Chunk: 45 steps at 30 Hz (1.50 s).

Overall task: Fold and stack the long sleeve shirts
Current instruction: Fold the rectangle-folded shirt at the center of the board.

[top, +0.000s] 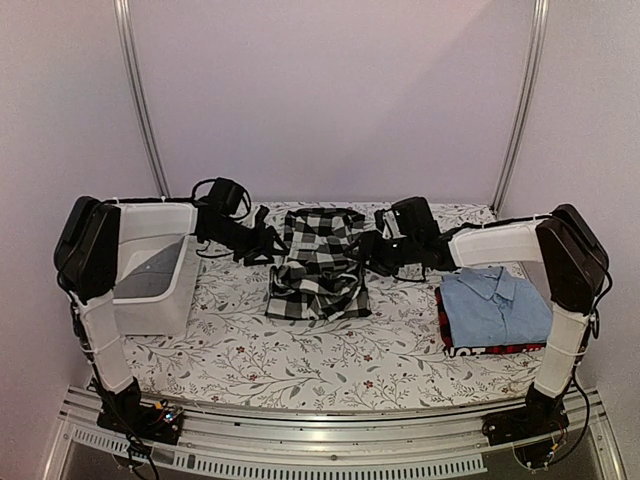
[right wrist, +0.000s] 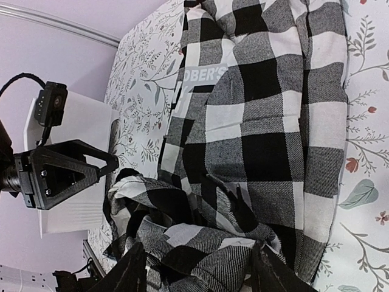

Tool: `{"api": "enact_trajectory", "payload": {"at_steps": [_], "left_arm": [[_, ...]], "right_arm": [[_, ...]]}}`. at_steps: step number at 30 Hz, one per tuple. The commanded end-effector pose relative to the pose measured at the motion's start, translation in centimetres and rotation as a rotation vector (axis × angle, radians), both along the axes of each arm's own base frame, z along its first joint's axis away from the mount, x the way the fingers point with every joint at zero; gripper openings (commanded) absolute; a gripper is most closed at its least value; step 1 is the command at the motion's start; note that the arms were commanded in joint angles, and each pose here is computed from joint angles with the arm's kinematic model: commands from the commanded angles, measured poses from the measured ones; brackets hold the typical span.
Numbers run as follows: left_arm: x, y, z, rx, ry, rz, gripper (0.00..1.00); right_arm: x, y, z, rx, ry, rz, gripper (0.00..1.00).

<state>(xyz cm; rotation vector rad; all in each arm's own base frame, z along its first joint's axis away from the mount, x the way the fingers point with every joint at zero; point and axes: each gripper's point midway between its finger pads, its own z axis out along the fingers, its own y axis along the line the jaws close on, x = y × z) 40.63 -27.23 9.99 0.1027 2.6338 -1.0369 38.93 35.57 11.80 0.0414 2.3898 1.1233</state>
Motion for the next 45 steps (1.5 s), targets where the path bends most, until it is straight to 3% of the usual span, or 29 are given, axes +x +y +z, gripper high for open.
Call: {"api": "enact_trajectory", "payload": {"at_steps": [1,9,14,19,23,37,45], "left_arm": [[-0.1,0.1,3.2,-0.017,-0.075,-0.031,0.60],[-3.2,3.9,2.7,0.087,-0.088,0.090,0.57],[-6.8,6.2,1.2,0.152,-0.066,0.163,0.37],[-10.0,5.3,-1.4,0.191,-0.019,0.140,0.18],[-10.9,3.8,-3.6,0.214,0.013,0.109,0.10],[-1.8,-2.3,-2.8,0.215,-0.064,0.057,0.08],[0.3,-2.7,-4.0,0.206,-0.033,0.059,0.08]], "right_arm": [[-0.2,-1.3,2.0,-0.065,-0.075,-0.002,0.59],[-4.3,-2.7,1.2,-0.203,-0.116,0.030,0.56],[-8.1,-2.8,-0.9,-0.260,-0.105,0.085,0.39],[-12.1,-0.3,-1.8,-0.253,-0.110,0.190,0.20],[-14.0,1.0,-3.5,-0.257,-0.077,0.240,0.13],[-15.9,1.1,-6.8,-0.242,-0.003,0.260,0.09],[-15.2,2.4,-7.8,-0.203,0.020,0.251,0.14]]}}
